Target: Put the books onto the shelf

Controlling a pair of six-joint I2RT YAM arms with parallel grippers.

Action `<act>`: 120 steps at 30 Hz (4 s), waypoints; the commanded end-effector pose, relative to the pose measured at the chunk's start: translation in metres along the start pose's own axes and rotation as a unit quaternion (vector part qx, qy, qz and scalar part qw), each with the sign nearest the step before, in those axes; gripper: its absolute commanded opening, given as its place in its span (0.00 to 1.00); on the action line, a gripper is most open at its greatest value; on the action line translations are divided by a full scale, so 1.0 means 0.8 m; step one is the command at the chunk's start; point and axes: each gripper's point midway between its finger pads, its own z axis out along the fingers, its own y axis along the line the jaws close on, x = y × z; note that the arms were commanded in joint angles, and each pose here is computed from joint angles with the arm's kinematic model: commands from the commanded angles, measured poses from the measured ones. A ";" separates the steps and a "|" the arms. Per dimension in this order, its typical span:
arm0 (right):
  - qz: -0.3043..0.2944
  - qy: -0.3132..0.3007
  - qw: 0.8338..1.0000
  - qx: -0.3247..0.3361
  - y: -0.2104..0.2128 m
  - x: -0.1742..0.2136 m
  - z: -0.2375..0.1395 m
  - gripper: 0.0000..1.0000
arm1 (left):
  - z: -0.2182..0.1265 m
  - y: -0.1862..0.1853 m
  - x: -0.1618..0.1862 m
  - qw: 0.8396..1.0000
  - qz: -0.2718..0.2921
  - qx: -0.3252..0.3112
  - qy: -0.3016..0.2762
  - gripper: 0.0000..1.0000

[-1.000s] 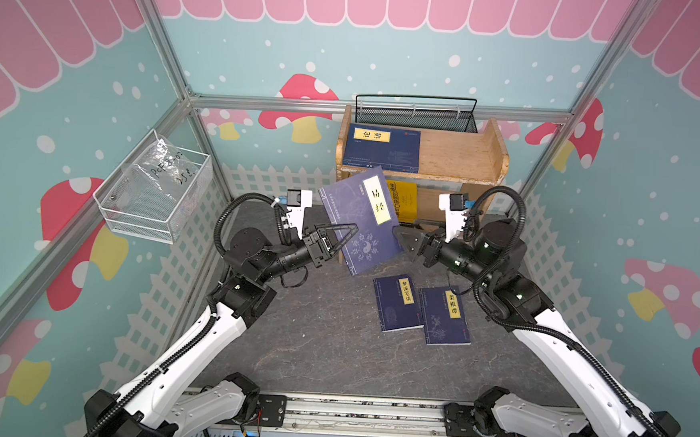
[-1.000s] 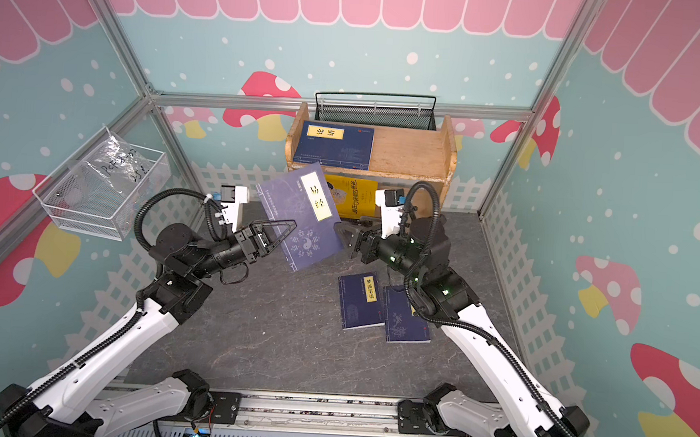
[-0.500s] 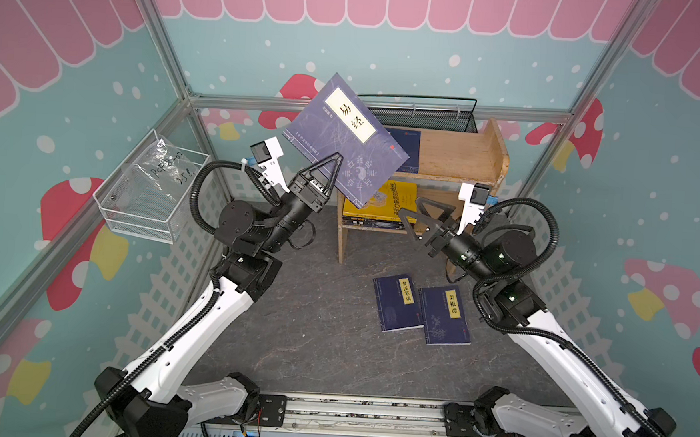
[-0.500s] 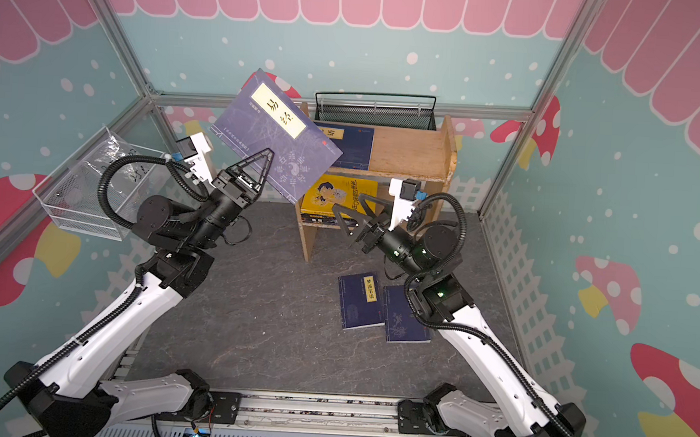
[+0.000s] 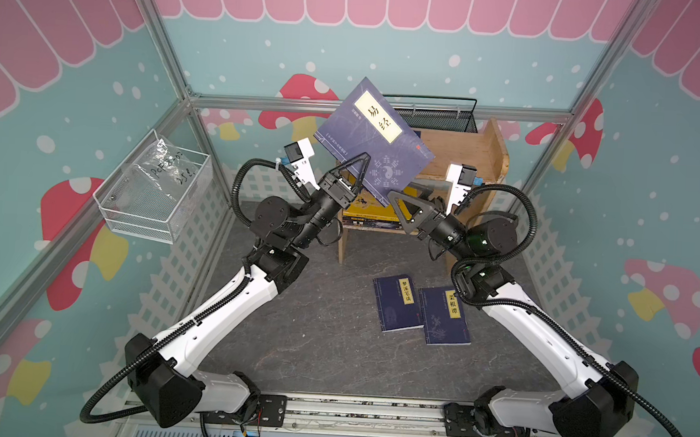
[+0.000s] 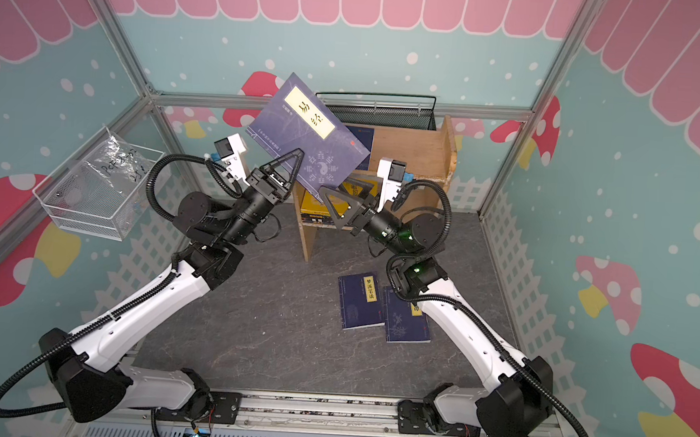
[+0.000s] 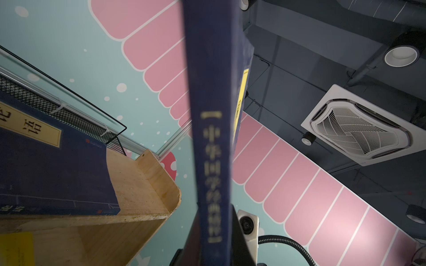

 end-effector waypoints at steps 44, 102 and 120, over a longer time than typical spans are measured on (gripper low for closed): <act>0.005 0.082 0.996 -0.021 0.026 -0.066 -0.038 0.12 | -0.006 -0.039 -0.024 0.988 0.048 0.082 0.118 0.16; -0.109 0.004 0.932 0.345 -0.243 -0.087 -0.030 0.58 | 0.068 0.185 -0.054 0.971 -0.039 -0.236 0.019 0.00; -0.079 0.055 0.910 0.402 -0.274 -0.036 -0.022 0.52 | 0.045 0.197 -0.068 0.965 -0.040 -0.260 0.002 0.14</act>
